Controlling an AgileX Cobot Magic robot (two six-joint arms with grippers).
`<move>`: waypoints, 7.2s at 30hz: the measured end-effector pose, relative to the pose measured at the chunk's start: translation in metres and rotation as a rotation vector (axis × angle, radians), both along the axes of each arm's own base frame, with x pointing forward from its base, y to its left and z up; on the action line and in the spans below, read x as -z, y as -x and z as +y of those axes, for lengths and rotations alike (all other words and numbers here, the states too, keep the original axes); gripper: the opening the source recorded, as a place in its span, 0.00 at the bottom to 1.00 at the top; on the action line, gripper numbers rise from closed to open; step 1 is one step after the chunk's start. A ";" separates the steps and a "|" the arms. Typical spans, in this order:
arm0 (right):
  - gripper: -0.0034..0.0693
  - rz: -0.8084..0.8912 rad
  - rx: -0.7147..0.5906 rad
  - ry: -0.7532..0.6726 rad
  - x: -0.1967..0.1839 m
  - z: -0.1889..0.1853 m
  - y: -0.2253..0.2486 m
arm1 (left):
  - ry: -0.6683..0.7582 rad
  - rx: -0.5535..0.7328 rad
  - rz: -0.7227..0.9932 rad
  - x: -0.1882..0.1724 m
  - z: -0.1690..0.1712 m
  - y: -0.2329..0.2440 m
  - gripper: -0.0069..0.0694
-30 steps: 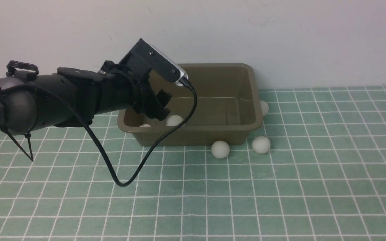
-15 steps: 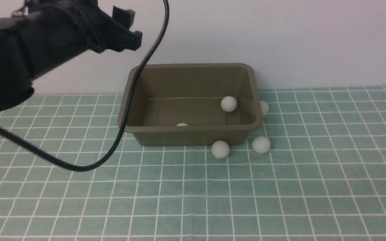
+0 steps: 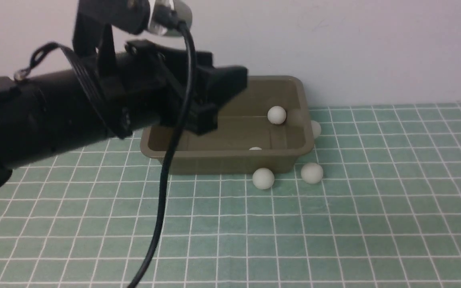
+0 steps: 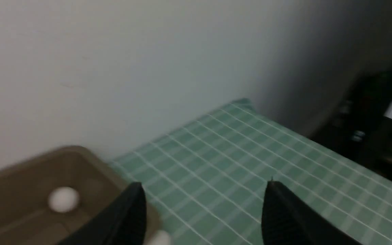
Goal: Put the table tennis balls in the box on the green coffee tablecloth.
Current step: 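Reach for and grasp a ping pong ball on the table, then release the ping pong ball into the bin and lift the gripper away, then reach for and grasp a ping pong ball on the table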
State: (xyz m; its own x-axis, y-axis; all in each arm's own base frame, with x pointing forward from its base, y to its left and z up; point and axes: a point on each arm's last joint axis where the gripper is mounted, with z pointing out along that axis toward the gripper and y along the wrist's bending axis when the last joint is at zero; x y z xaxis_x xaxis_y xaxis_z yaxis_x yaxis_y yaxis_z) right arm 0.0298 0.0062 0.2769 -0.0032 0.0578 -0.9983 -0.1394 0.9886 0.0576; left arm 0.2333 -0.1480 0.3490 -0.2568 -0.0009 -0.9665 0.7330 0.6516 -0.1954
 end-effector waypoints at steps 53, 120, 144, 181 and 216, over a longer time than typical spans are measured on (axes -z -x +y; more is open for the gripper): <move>0.59 0.859 -0.693 0.339 -0.001 0.073 -0.300 | -0.612 -0.506 0.384 0.074 0.061 -0.001 0.63; 0.54 0.850 -0.567 0.413 0.052 0.073 -0.374 | -0.640 -0.505 0.360 0.073 0.062 -0.002 0.63; 0.59 0.680 -0.796 0.337 0.064 0.157 -0.399 | -0.641 -0.506 0.362 0.073 0.062 -0.001 0.63; 0.80 0.372 -0.780 0.657 0.123 0.050 -0.446 | -0.640 -0.506 0.361 0.073 0.062 -0.002 0.63; 0.70 0.365 -0.778 0.502 0.168 0.064 -0.453 | -0.633 -0.503 0.353 0.073 0.061 -0.002 0.63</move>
